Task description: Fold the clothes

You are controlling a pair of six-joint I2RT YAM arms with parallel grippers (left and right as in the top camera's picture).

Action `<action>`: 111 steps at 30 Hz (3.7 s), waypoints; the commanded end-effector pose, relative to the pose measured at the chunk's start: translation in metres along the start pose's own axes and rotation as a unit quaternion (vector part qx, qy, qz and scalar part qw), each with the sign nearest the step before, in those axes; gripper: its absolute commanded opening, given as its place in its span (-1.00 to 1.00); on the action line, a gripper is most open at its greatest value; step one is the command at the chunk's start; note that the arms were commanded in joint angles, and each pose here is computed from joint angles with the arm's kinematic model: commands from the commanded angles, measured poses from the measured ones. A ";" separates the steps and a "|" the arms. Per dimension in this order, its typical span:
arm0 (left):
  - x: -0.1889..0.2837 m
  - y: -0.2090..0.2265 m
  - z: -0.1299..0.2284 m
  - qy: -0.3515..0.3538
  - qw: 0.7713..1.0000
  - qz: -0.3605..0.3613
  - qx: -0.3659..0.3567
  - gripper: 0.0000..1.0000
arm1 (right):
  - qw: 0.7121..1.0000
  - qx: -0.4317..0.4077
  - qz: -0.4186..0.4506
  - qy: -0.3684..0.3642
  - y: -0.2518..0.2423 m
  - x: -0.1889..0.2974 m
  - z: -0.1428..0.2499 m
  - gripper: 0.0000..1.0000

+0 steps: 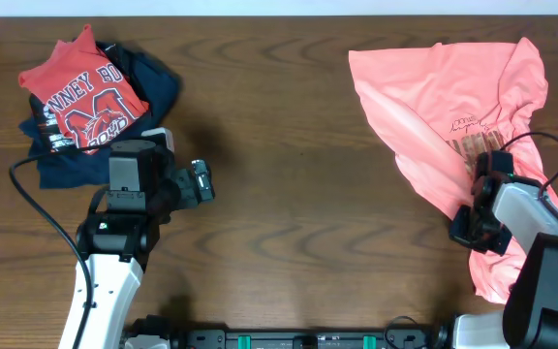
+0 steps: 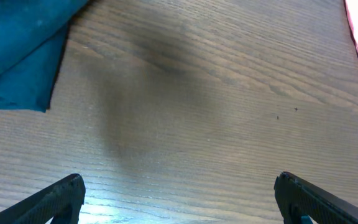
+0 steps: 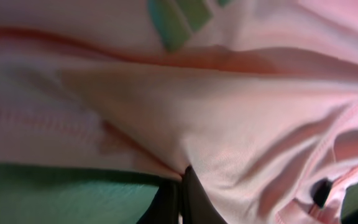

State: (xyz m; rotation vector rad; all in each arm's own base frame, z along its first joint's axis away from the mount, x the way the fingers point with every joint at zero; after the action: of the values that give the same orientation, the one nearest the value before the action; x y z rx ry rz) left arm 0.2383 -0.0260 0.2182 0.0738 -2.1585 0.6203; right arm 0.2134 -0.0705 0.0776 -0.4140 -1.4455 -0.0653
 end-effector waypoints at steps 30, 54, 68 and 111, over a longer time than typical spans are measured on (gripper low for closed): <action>0.003 -0.012 -0.004 0.010 0.998 0.056 0.003 0.96 | 0.823 0.394 -0.322 -0.252 0.281 0.147 0.032 -0.03; -0.072 0.004 0.103 0.312 0.949 0.013 0.048 0.99 | 0.975 0.149 -0.139 -0.084 0.081 0.133 -0.057 0.32; -0.107 -0.015 0.099 0.278 0.960 0.002 0.036 -0.88 | 0.985 0.127 -0.100 -0.065 0.062 0.128 -0.057 -0.02; -0.111 0.008 0.087 0.250 0.953 -0.028 0.167 0.53 | 0.992 0.067 -0.093 -0.057 0.034 0.122 -0.063 0.03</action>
State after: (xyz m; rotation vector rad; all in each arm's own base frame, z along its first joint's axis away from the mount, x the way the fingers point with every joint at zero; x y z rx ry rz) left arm 0.2463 -0.0712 0.0937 0.1561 -1.5622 0.8751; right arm 0.2973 -0.0302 0.1797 -0.1447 -1.5746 -0.0847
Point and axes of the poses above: each gripper's point midway between its finger pads, its own x axis back along the fingers, its own y axis along the line the jaws close on, z = x × y, the point moved 9 cm from there along x, back along the fingers, and after that the axes turned 13 degrees about x, right-handed, at the moved point
